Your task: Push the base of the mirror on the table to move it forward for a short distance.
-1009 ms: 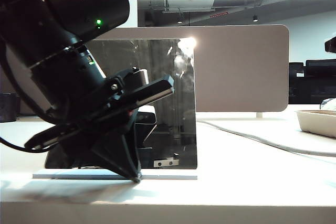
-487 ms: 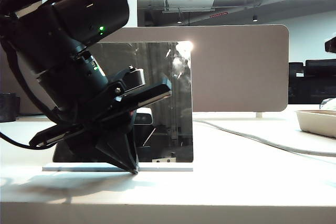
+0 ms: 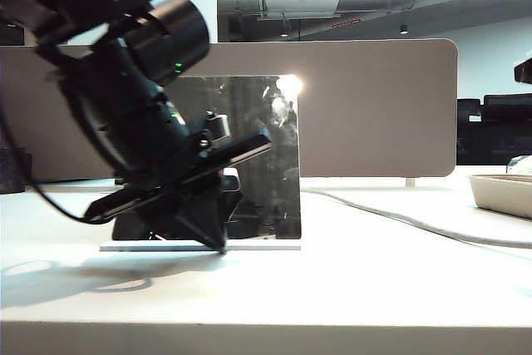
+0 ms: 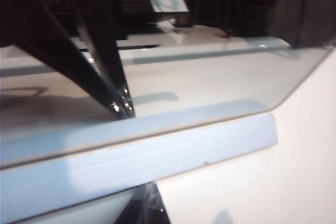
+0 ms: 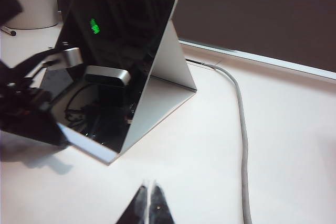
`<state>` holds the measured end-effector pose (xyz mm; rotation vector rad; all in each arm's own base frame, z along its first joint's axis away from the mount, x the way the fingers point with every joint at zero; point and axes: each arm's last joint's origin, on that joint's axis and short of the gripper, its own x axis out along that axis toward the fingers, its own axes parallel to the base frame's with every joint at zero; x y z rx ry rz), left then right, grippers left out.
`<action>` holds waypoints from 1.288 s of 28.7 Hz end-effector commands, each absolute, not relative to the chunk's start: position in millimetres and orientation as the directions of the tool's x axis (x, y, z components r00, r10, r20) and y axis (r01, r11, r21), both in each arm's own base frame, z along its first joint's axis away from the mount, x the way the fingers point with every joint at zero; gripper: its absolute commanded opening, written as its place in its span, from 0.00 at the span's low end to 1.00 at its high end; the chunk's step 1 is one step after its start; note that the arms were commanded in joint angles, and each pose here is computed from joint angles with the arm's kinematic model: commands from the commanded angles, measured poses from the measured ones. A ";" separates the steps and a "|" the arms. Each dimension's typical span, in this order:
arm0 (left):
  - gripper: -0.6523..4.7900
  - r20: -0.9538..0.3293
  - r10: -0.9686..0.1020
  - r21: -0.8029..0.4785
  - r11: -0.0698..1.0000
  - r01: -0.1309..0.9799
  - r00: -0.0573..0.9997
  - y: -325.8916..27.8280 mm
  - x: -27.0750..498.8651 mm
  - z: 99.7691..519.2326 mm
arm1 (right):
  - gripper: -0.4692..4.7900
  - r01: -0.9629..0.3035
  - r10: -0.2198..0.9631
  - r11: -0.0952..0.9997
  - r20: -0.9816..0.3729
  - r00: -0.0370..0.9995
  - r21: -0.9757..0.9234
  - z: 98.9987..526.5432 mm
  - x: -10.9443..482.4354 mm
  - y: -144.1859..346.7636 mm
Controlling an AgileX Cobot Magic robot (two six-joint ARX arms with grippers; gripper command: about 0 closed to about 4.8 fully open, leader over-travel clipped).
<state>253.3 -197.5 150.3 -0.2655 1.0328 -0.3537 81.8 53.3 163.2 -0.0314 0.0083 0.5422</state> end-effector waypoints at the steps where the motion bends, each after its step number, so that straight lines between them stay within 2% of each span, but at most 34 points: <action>1: 0.12 -0.786 -0.404 -0.376 0.913 0.157 0.468 -203.0 268.9 151.6 | 0.13 -0.516 0.516 0.856 -0.002 0.856 -0.028 164.7 81.8 53.3; 10: 0.12 -0.777 -0.384 -0.375 0.919 0.123 0.499 -202.1 311.9 154.2 | 0.13 -0.516 0.517 0.856 -0.002 0.856 -0.028 164.7 81.7 53.3; 22: 0.12 -0.757 -0.329 -0.376 0.926 0.035 0.565 -166.1 349.9 144.2 | 0.13 -0.516 0.516 0.856 -0.002 0.856 -0.028 164.7 81.8 53.3; 27: 0.12 -0.715 -0.376 -0.416 0.907 0.074 0.589 -163.1 357.3 144.1 | 0.13 -0.516 0.517 0.856 -0.002 0.856 -0.028 164.7 81.7 53.3; 37: 0.12 -0.612 -0.381 -0.429 0.896 0.114 0.693 -165.0 367.5 152.3 | 0.13 -0.516 0.516 0.856 -0.002 0.856 -0.027 164.7 81.8 53.3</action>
